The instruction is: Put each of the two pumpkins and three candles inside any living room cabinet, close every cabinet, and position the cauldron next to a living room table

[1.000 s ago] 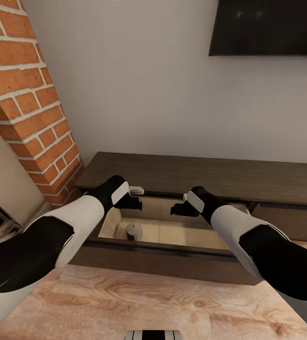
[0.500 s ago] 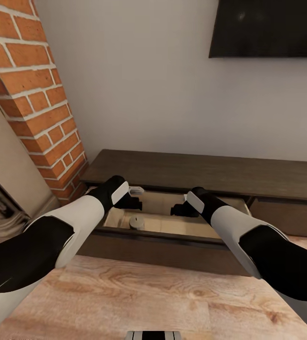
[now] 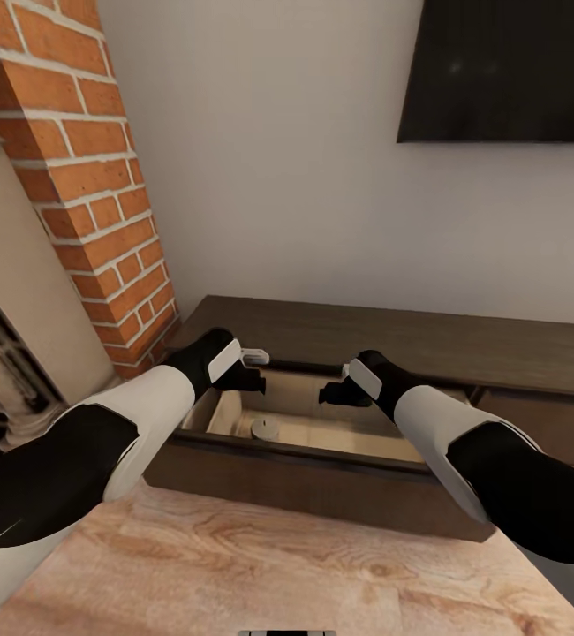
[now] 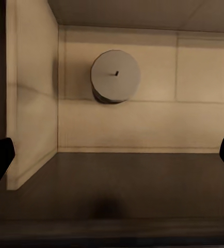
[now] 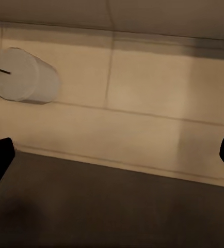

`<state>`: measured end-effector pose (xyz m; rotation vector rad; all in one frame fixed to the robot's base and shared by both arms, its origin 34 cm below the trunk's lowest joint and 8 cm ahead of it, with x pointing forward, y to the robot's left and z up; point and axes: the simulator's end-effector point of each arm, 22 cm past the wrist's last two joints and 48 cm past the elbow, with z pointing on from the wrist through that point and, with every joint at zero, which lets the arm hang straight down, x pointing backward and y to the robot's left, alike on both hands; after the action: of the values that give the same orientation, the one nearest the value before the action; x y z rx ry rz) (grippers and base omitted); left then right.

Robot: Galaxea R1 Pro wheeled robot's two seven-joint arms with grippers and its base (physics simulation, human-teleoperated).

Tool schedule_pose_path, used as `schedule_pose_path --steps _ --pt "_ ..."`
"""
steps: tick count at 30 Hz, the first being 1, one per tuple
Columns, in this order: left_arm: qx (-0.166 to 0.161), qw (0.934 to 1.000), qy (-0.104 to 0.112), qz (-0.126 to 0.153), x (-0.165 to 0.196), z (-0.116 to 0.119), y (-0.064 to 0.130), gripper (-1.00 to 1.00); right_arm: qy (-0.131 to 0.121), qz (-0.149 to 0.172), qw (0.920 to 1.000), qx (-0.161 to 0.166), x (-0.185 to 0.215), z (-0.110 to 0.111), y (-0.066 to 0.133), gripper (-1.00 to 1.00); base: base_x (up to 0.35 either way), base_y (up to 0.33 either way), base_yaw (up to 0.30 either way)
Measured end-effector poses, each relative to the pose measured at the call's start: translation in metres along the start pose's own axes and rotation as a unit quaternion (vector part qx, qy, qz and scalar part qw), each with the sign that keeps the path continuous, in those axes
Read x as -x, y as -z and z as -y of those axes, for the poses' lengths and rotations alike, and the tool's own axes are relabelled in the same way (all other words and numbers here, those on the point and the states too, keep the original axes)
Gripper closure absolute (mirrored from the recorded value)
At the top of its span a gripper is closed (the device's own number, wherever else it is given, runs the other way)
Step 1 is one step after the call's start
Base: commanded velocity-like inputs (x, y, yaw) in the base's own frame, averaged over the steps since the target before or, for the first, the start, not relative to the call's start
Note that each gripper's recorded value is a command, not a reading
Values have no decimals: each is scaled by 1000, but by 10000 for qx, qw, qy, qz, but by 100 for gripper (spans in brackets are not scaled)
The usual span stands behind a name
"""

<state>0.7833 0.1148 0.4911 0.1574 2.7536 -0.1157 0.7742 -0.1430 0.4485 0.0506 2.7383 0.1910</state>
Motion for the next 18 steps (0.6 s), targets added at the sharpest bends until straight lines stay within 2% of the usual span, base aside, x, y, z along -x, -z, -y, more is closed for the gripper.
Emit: schedule_pose_path --steps 14,18 --pt "-35 9995 -6 324 18 4 40 -100 104 335 9993 101 18 -21 37 -100 0 0 2" --pt "-174 9990 92 411 23 10 52 -100 128 418 9990 84 22 -22 47 -100 0 0 0"
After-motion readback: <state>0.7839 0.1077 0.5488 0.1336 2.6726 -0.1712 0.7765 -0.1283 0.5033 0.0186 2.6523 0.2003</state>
